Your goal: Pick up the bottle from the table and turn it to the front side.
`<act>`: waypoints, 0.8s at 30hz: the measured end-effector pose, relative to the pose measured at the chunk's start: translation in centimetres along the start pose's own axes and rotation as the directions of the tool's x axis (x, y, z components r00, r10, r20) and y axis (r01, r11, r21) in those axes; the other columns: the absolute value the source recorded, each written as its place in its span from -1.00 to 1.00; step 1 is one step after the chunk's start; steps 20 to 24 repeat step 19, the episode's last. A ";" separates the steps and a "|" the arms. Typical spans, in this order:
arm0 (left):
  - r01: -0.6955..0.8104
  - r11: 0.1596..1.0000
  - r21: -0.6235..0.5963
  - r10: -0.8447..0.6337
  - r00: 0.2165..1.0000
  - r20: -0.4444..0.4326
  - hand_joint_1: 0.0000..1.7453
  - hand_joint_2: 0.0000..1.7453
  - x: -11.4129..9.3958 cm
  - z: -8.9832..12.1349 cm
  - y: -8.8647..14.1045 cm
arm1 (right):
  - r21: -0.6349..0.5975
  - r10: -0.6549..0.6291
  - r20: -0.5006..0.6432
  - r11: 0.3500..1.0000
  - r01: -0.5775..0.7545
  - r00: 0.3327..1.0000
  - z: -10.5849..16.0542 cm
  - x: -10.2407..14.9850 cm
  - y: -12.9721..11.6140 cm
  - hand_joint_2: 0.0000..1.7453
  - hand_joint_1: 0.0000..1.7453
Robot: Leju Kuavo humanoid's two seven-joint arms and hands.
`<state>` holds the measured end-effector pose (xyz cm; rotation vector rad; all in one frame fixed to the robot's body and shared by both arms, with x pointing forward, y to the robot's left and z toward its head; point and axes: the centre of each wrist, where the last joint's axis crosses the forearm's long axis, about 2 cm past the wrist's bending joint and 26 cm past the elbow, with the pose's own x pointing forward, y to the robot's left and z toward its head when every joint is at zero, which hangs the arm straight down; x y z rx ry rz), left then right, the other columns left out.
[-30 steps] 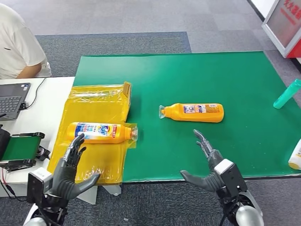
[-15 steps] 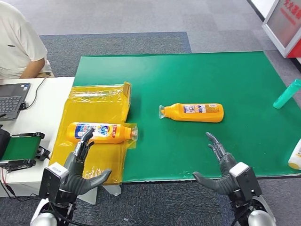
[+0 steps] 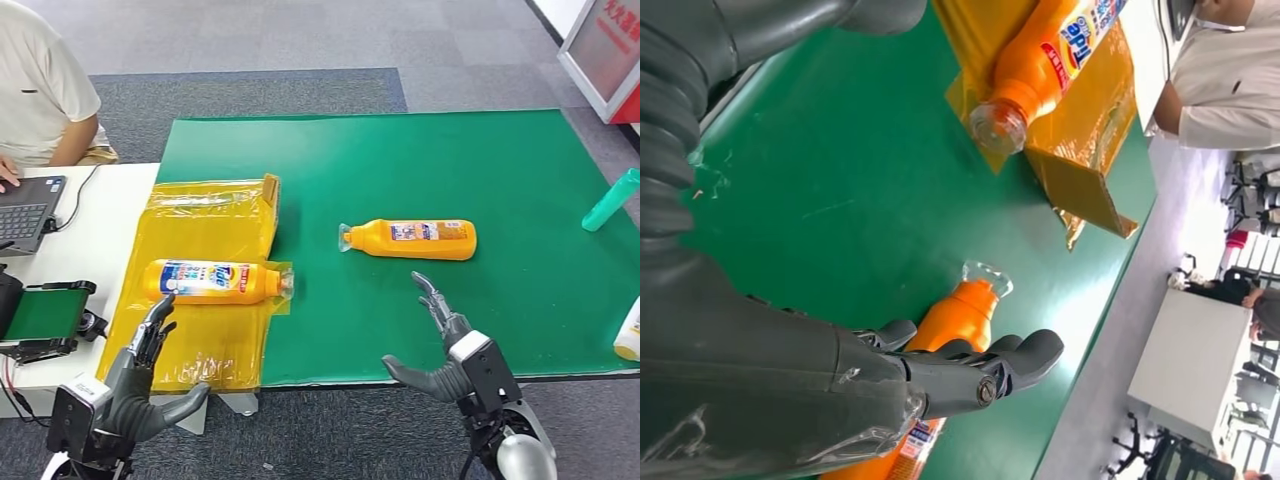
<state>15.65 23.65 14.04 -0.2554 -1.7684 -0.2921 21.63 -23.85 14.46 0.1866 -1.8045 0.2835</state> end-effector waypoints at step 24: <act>0.015 1.000 -0.012 -0.015 1.000 -0.002 -1.00 1.00 -0.4 -0.7 -0.1 | -0.012 -0.003 -0.007 1.000 0.002 1.000 0.1 0.1 0.2 1.00 -1.00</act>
